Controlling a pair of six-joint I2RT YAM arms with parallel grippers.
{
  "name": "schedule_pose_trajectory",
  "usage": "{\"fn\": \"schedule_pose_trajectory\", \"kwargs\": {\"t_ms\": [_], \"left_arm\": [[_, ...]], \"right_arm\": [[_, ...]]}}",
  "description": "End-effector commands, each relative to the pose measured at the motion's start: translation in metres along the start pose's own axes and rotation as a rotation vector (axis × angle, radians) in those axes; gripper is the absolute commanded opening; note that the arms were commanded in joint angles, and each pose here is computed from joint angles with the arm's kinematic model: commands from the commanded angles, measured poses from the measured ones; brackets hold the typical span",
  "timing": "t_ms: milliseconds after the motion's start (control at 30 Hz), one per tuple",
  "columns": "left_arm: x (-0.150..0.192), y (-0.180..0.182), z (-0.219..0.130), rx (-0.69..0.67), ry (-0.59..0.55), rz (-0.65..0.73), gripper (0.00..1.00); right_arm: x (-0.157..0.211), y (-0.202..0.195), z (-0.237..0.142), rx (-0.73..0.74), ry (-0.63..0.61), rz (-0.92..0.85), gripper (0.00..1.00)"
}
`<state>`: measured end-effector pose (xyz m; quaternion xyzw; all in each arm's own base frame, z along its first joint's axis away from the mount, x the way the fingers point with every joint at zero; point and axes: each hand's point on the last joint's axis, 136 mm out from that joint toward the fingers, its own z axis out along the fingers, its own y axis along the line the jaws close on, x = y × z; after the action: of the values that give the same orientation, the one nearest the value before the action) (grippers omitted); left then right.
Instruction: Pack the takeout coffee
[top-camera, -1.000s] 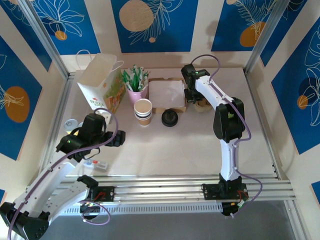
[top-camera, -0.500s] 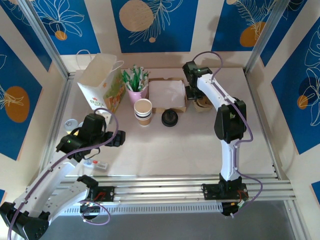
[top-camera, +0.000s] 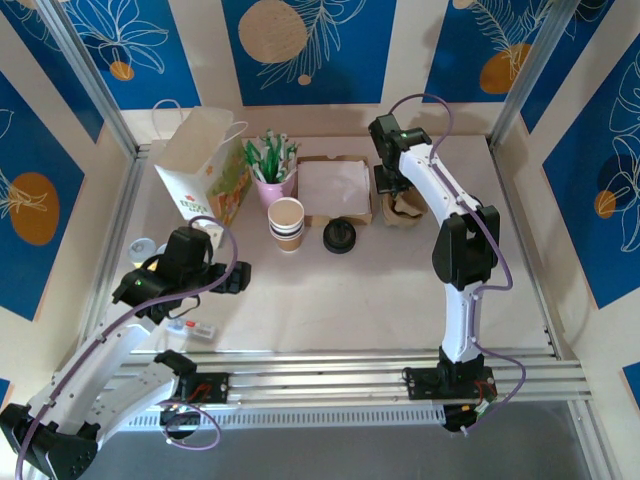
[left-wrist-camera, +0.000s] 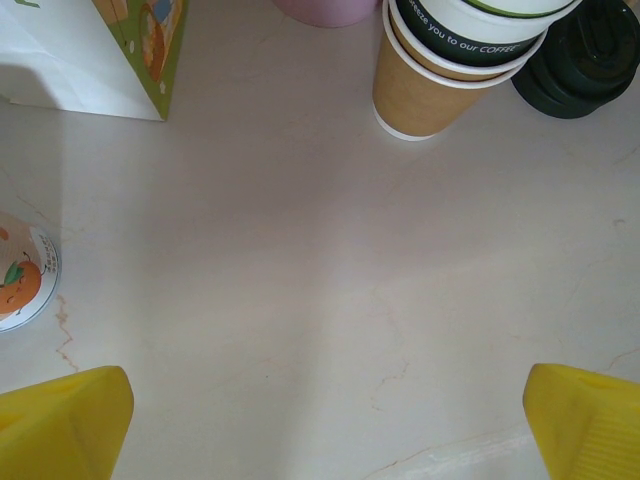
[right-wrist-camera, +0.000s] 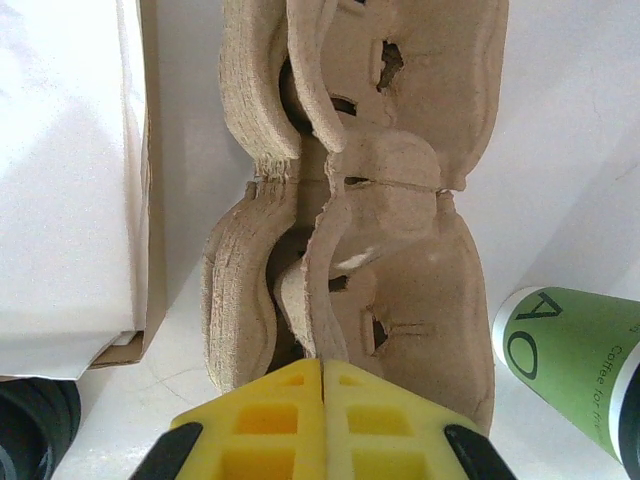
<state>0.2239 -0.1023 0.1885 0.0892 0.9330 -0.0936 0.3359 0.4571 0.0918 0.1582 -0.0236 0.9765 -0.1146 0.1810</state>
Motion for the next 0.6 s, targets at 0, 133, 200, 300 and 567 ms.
{"fn": "schedule_pose_trajectory", "kwargs": {"t_ms": [0, 133, 200, 300, 567], "left_arm": [[0.0, 0.001, 0.002, 0.003, 0.001, 0.004, 1.0], [0.0, 0.0, 0.002, 0.004, 0.001, 0.004, 1.0], [0.0, 0.0, 0.002, 0.006, 0.002, 0.005, 1.0], [0.0, 0.0, 0.002, 0.006, 0.003, 0.006, 1.0], [0.001, 0.0, 0.003, 0.007, 0.005, 0.006, 1.0]], "right_arm": [[-0.01, -0.009, -0.03, 0.004, -0.06, 0.029, 0.0], [-0.013, -0.014, -0.039, 0.016, -0.077, 0.032, 0.0], [-0.015, -0.017, -0.044, 0.019, -0.092, 0.038, 0.0], [-0.019, -0.021, -0.054, 0.022, -0.117, 0.05, 0.0], [-0.023, -0.027, -0.07, 0.021, -0.154, 0.064, 0.0]]}}
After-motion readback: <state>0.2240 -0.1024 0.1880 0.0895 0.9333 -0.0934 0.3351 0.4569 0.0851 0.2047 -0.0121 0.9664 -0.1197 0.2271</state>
